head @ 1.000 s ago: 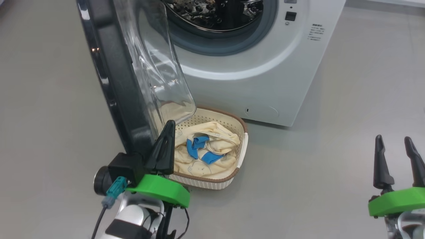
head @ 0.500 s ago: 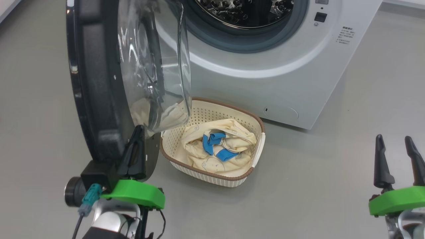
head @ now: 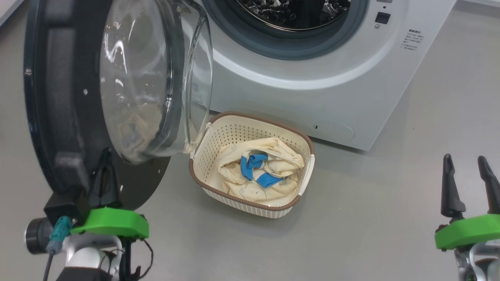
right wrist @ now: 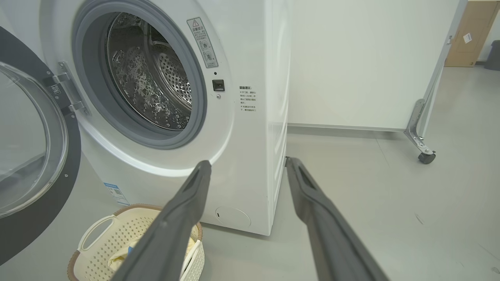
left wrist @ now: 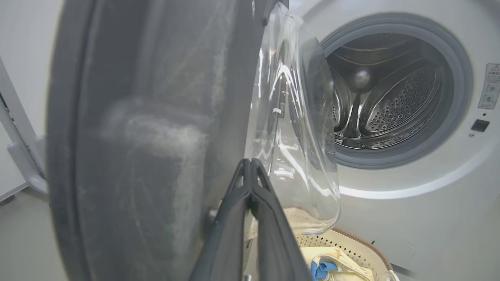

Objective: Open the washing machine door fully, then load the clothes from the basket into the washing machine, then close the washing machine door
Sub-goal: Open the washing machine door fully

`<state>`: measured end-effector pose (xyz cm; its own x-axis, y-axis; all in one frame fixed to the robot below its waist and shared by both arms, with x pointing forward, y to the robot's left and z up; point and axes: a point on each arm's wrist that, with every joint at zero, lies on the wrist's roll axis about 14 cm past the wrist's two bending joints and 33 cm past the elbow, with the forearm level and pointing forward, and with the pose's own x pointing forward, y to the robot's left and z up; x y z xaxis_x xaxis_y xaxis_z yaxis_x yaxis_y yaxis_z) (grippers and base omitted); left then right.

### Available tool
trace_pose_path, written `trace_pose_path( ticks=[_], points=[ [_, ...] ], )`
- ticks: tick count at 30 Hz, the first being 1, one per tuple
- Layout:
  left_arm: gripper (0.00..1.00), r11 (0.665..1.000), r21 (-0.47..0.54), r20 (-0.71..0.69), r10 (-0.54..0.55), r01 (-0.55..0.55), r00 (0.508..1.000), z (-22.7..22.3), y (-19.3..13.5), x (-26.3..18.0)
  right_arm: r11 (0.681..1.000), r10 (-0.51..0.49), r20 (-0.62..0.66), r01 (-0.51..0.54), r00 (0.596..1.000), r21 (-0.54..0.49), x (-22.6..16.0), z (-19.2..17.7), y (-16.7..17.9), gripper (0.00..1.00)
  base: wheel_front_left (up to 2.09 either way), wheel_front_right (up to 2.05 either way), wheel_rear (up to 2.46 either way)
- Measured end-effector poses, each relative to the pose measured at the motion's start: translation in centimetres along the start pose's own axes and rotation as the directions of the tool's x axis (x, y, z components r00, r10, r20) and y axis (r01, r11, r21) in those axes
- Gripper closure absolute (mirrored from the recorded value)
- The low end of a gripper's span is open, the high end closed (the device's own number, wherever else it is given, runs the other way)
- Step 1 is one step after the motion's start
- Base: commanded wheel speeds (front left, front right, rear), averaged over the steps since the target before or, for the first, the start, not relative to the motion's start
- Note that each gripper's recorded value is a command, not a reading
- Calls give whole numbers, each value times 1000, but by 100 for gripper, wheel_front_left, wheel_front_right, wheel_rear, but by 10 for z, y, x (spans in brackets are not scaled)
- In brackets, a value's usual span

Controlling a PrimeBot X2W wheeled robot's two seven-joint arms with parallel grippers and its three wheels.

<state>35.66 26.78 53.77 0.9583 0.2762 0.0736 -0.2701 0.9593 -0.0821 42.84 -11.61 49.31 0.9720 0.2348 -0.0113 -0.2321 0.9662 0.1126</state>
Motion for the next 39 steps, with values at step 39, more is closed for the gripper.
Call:
trace_pose_path(
  ticks=[39],
  points=[
    [100,956,135,-52,270,-261,961,-6,136,52,998,-57,-1,57,998,-18,-3,1,-20,0,0,0,0]
  ],
)
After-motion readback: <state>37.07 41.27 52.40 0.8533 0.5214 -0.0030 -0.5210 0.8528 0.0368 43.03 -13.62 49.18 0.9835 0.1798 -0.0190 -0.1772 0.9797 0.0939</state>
